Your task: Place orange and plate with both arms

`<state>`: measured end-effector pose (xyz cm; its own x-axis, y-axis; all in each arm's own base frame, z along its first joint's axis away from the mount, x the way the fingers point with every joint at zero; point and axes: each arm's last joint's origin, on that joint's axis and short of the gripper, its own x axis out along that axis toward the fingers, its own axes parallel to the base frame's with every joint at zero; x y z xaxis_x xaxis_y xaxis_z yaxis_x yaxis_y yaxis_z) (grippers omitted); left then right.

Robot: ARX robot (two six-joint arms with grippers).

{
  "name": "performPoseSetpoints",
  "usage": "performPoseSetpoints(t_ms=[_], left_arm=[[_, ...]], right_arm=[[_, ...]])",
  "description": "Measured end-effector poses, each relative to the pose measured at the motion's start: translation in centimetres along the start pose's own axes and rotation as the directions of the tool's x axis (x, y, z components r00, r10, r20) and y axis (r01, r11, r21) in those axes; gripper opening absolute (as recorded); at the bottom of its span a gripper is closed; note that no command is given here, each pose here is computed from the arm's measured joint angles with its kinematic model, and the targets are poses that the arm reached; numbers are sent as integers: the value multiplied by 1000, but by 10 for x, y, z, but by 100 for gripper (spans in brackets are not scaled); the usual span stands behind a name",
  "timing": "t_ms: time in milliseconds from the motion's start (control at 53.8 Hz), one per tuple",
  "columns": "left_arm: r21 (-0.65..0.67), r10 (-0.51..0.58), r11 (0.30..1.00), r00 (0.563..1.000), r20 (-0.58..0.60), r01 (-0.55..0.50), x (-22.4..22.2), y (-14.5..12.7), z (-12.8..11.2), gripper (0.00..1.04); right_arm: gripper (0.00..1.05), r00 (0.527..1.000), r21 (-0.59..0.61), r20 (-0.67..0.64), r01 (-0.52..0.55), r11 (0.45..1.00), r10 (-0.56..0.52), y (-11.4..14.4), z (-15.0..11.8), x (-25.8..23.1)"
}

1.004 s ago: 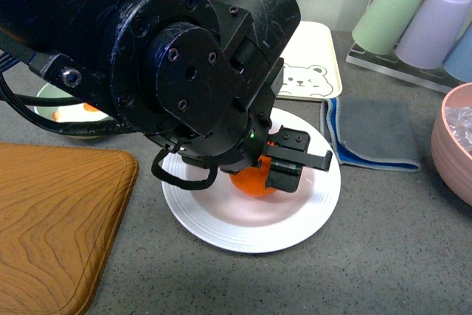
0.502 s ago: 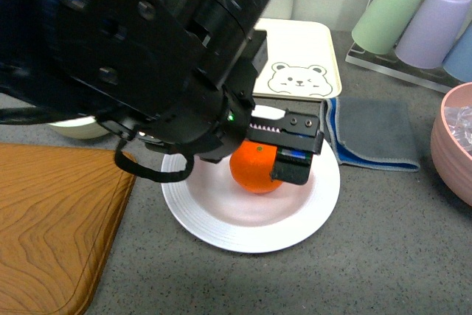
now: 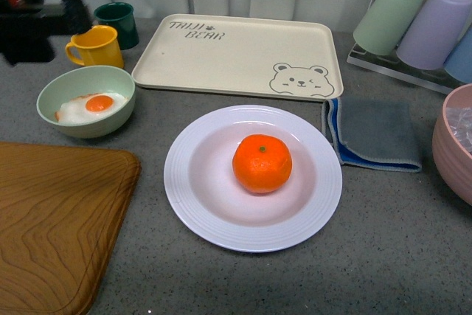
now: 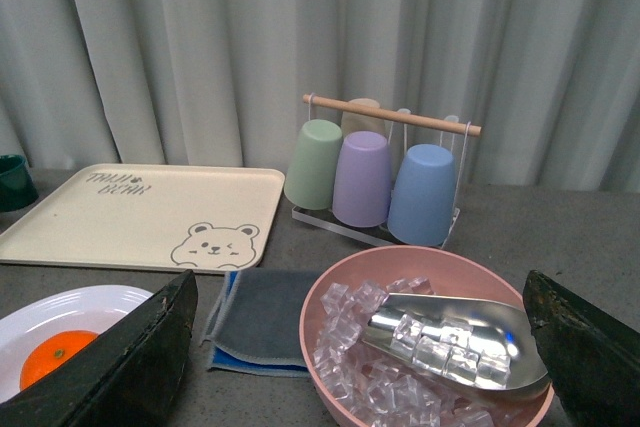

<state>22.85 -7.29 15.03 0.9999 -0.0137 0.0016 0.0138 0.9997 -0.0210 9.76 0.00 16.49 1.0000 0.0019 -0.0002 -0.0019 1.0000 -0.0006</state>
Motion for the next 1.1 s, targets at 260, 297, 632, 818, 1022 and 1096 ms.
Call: performPoseSetpoints(t_ms=[260,297,632,818,1022,1096], left_arm=[[14,9,1000,1000,-13,-8,-45,40,13,4],[15,10,1000,1000,-16,-10,-50,44,12,4],[14,11,1000,1000,-15,-10,-76,58,14,4],[14,10,1000,1000,-6,-10,-85,70,17,4],[14,13,1000,1000,11,-14,-96,71,22,4],[14,13,1000,1000,16,-13,-100,71,23,4]], right_arm=[[95,1000,0,0,0,1000,0,0,0,0],[95,1000,0,0,0,1000,0,0,0,0],[95,1000,0,0,0,1000,0,0,0,0],[95,1000,0,0,0,1000,0,0,0,0],[95,1000,0,0,0,1000,0,0,0,0],[95,1000,0,0,0,1000,0,0,0,0]])
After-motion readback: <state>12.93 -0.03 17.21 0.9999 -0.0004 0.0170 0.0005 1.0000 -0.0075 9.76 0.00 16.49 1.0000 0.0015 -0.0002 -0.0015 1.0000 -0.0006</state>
